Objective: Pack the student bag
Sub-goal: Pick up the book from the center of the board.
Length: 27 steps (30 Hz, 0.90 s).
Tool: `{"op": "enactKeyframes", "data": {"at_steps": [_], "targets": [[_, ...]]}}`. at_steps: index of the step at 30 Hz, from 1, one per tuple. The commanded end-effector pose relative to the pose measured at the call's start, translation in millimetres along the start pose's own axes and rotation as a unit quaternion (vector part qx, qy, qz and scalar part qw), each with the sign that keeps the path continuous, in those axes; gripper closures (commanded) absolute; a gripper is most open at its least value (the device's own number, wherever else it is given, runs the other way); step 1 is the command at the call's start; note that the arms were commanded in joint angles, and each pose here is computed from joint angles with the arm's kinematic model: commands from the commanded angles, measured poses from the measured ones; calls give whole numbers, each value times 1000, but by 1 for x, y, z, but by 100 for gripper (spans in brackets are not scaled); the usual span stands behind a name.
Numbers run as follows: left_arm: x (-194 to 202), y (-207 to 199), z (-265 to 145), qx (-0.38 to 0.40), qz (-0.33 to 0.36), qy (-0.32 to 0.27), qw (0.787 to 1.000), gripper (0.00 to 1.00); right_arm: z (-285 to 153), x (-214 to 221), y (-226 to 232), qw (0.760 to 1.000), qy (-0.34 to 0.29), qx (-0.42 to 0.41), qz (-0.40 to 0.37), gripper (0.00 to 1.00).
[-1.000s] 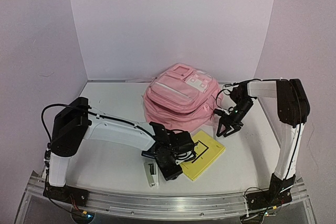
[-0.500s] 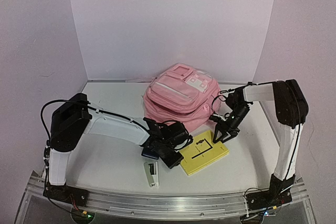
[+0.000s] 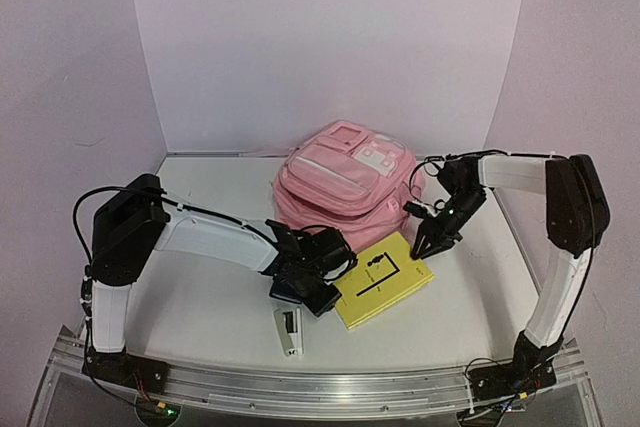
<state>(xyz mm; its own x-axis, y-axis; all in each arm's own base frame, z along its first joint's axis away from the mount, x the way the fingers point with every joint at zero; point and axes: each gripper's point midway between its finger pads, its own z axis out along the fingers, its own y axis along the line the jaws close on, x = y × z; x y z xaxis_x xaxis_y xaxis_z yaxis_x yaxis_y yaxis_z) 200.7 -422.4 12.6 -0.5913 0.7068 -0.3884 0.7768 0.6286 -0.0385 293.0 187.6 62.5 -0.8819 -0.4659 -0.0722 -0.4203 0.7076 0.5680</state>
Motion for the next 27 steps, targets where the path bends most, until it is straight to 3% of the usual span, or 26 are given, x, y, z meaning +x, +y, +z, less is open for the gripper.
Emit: {"op": "enactKeyframes", "data": {"at_steps": [1, 6, 12, 21, 27], "targets": [[-39, 1, 1, 5, -29, -75, 997, 49, -26, -10, 68, 994, -36, -100, -12, 73], [-45, -1, 2, 11, -29, -90, 995, 48, -37, -11, 82, 993, -51, -106, -20, 73], [-50, 0, 6, 11, -34, -97, 995, 45, -42, -11, 80, 995, -53, -74, -25, 100], [-53, 13, 4, -6, -50, -114, 992, 41, -51, -22, 77, 996, -62, -47, -31, 100], [-74, 17, -21, -16, -66, -179, 981, 44, -65, -44, 103, 992, -86, -43, -83, 100]]}}
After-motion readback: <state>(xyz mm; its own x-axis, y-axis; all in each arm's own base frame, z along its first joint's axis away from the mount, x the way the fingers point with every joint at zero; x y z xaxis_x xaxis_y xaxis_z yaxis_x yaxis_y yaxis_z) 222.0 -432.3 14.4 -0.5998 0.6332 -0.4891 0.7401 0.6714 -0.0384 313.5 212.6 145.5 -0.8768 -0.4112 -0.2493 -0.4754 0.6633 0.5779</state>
